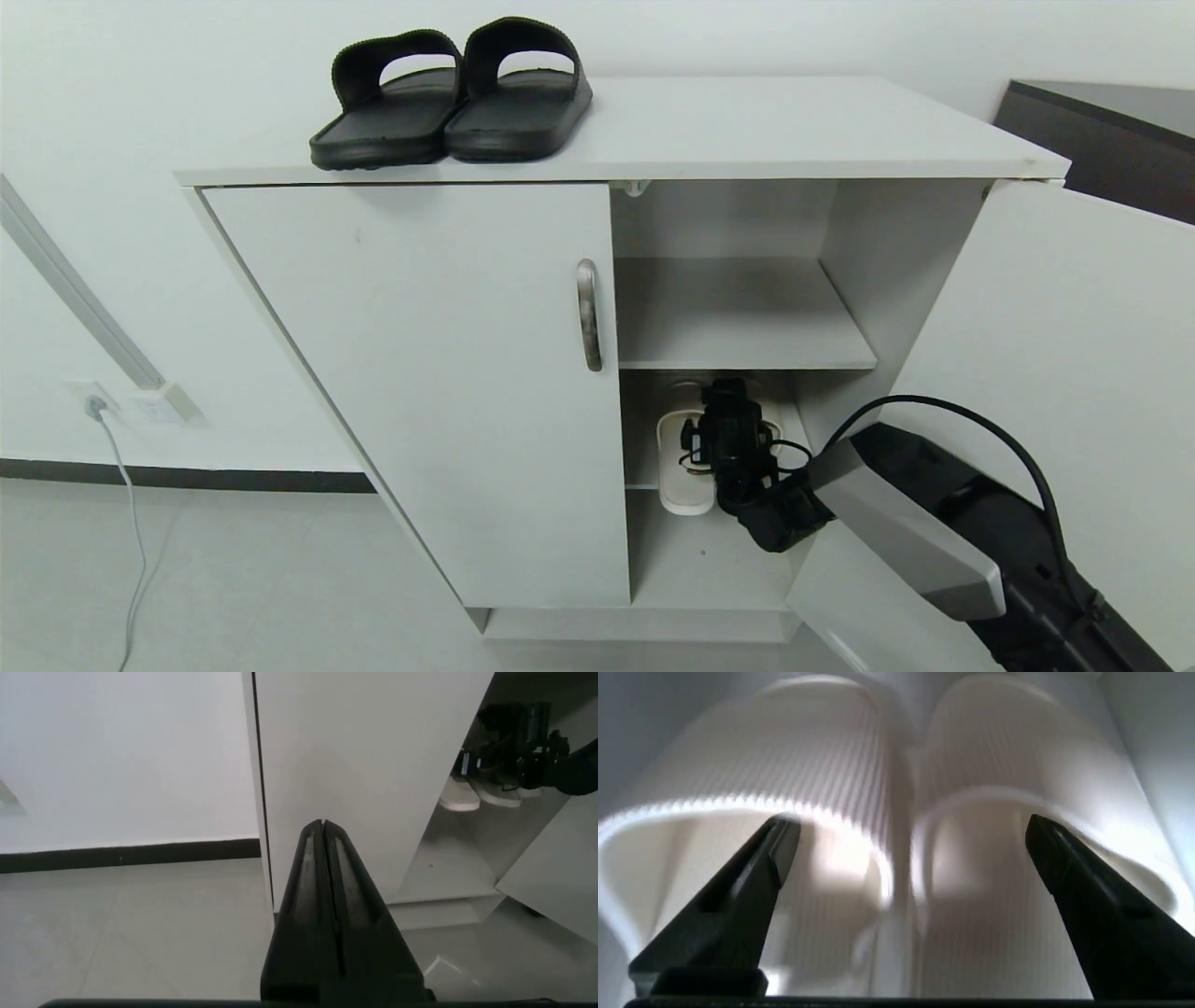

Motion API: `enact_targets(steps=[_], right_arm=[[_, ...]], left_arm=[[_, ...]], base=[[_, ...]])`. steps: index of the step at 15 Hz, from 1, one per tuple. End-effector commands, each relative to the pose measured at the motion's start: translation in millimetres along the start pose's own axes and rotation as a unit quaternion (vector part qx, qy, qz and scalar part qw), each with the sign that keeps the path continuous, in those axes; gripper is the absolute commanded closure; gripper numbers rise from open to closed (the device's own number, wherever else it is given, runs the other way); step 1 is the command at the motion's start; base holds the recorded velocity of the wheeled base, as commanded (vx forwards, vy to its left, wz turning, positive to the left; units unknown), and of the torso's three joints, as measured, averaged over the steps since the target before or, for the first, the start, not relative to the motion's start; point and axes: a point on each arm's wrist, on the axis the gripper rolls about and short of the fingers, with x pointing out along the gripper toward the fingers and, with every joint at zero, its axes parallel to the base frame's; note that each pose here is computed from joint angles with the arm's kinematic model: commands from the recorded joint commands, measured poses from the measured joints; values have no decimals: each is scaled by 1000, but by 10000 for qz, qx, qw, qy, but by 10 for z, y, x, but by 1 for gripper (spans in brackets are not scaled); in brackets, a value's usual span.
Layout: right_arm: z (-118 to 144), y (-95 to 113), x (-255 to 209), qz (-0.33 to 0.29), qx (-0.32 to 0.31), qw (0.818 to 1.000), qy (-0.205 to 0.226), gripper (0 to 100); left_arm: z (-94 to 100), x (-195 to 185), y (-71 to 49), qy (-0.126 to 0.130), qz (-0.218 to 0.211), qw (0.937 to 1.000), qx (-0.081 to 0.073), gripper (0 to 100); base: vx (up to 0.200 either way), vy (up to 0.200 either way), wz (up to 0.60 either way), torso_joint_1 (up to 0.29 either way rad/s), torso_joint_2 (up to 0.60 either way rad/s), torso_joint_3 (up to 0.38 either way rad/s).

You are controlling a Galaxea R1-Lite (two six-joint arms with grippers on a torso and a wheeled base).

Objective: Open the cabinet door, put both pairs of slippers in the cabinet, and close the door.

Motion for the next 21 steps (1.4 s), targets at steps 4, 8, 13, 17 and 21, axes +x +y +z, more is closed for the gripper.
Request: enact_targets(steps=[4, 8, 13, 17, 21], right_arm=[[296, 5, -762, 395, 10, 9991, -133, 0], [229, -164, -1437, 720, -143, 9973, 15, 0], [235, -476, -2096, 1047, -204, 9943, -78, 0], [252, -462, -2137, 1108, -210, 9936, -83, 0], [213, -444, -2142, 1132, -250, 9933, -43, 0]], left_arm=[[-4, 2, 0, 15, -1, 10000, -1, 100], [1, 1, 0, 7, -8, 10000, -1, 100], [-2, 2, 0, 7, -1, 10000, -1, 100], [-2, 2, 0, 7, -8, 10000, -1, 100], [2, 1, 0, -1, -1, 10000, -8, 100]], base=[[0, 0, 0, 0, 0, 0], [0, 0, 0, 0, 0, 0], [0, 0, 0, 0, 0, 0], [0, 0, 0, 0, 0, 0], [-200, 0, 0, 5, -1, 2]])
